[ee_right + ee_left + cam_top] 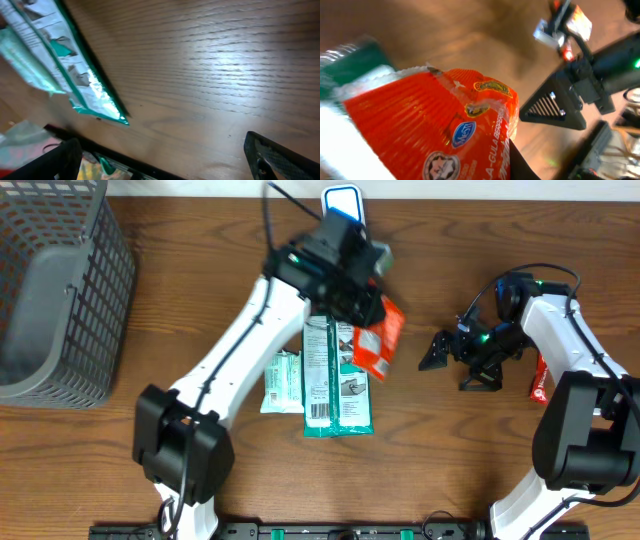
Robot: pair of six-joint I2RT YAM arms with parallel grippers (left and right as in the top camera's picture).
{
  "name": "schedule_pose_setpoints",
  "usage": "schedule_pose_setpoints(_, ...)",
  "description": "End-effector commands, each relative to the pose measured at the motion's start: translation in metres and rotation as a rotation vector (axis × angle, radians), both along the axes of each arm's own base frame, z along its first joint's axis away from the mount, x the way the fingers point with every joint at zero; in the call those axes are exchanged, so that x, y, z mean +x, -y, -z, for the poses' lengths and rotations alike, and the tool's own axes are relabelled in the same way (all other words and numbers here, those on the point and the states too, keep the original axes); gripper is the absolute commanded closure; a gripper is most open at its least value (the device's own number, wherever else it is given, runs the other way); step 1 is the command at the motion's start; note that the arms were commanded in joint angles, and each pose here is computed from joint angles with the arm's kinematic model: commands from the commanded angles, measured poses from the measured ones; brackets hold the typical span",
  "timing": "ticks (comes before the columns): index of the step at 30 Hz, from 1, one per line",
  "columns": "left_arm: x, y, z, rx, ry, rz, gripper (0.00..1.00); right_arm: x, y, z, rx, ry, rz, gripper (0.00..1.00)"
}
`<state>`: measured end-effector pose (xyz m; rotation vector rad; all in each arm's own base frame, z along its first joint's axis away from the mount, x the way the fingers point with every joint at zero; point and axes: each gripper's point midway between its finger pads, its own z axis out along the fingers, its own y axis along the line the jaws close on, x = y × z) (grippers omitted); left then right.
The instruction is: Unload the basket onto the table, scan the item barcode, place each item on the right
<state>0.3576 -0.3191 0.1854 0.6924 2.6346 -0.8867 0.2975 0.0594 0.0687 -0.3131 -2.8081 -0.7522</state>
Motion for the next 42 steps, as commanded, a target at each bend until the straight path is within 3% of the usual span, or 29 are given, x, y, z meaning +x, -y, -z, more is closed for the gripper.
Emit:
schedule_pose_setpoints(1, -0.024, 0.024, 0.023, -0.061, -0.085, 0.052, 0.93, 0.007, 0.025, -0.009, 0.002, 0.043, 0.065, 0.01)
schedule_pose_setpoints(5, -0.021, 0.044, 0.042, -0.121, -0.048, 0.031, 0.93, 0.01, 0.06, -0.01, 0.008, 0.045, 0.186, 0.01)
schedule_pose_setpoints(11, 0.002, 0.059, 0.075, -0.092, 0.116, -0.16, 0.92, 0.009, 0.084, -0.01, 0.005, 0.068, 0.228, 0.01)
schedule_pose_setpoints(16, -0.011, 0.084, 0.086, -0.115, 0.194, -0.128, 0.89, 0.012, 0.078, -0.009, 0.002, 0.086, 0.197, 0.01)
schedule_pose_setpoints(21, -0.016, 0.091, 0.116, -0.031, 0.225, -0.147, 0.87, 0.014, 0.071, -0.008, -0.001, 0.093, 0.169, 0.01)
schedule_pose_setpoints(22, -0.015, 0.091, 0.121, -0.021, 0.223, -0.15, 0.83, 0.014, 0.07, -0.008, -0.001, 0.093, 0.164, 0.01)
schedule_pose_setpoints(24, -0.014, 0.089, 0.129, -0.009, 0.213, -0.152, 0.51, 0.014, 0.065, -0.008, -0.001, 0.099, 0.141, 0.01)
schedule_pose_setpoints(25, -0.013, 0.088, 0.13, -0.008, 0.212, -0.154, 0.4, 0.015, 0.063, -0.007, -0.005, 0.102, 0.131, 0.01)
schedule_pose_setpoints(26, -0.012, 0.087, 0.13, -0.008, 0.212, -0.156, 0.37, 0.016, 0.062, -0.007, -0.012, 0.105, 0.121, 0.01)
schedule_pose_setpoints(33, 0.002, 0.083, 0.064, -0.098, 0.289, -0.185, 0.25, 0.016, 0.045, -0.006, -0.019, 0.111, 0.058, 0.01)
schedule_pose_setpoints(40, 0.006, 0.027, 0.001, -0.086, 0.304, -0.274, 0.25, 0.016, 0.018, -0.006, -0.011, 0.119, -0.025, 0.01)
schedule_pose_setpoints(42, 0.006, -0.003, -0.003, -0.041, 0.27, -0.316, 0.3, 0.014, 0.007, -0.007, 0.002, 0.119, -0.052, 0.01)
